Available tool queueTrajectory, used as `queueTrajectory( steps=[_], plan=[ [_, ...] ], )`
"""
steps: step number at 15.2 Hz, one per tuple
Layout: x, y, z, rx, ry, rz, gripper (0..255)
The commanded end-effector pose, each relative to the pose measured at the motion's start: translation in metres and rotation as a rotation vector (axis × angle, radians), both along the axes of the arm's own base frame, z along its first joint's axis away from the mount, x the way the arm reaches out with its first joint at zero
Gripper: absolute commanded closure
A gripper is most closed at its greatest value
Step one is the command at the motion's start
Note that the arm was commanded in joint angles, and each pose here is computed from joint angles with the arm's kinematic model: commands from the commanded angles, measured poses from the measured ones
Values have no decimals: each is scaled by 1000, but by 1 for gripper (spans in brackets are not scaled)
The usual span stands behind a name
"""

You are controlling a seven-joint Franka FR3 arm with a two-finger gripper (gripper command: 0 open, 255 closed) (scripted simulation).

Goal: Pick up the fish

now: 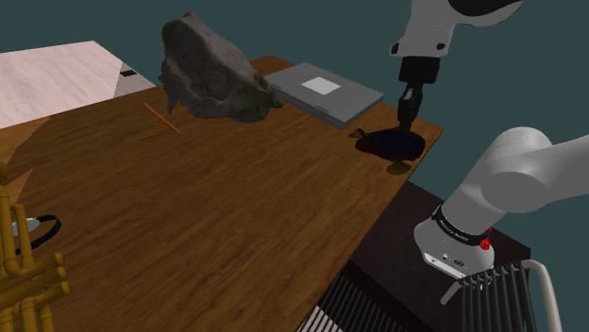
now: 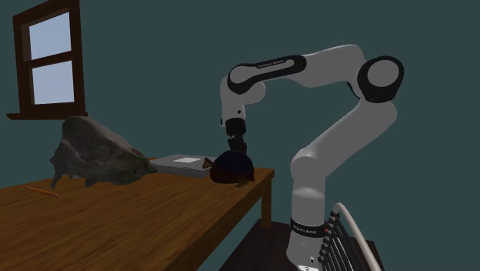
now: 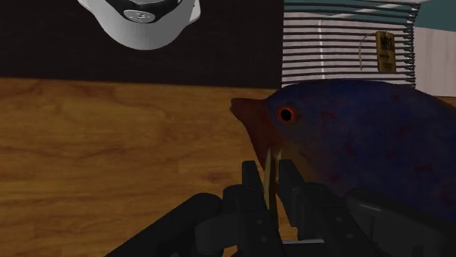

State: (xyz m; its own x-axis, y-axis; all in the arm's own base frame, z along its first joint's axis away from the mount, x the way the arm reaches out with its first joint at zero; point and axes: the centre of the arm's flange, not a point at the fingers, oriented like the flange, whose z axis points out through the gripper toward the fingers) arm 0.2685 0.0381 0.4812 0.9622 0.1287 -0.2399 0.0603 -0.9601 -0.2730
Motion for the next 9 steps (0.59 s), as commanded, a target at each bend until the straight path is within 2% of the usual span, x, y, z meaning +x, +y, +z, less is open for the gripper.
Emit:
queueTrajectory(
  steps=[1, 3, 9],
  plan=[
    [-12, 1, 16, 0, -63, 4, 255],
    [-10, 1, 17, 0, -63, 5, 255],
    [-10, 1, 49, 0, -63, 5, 255]
  ],
)
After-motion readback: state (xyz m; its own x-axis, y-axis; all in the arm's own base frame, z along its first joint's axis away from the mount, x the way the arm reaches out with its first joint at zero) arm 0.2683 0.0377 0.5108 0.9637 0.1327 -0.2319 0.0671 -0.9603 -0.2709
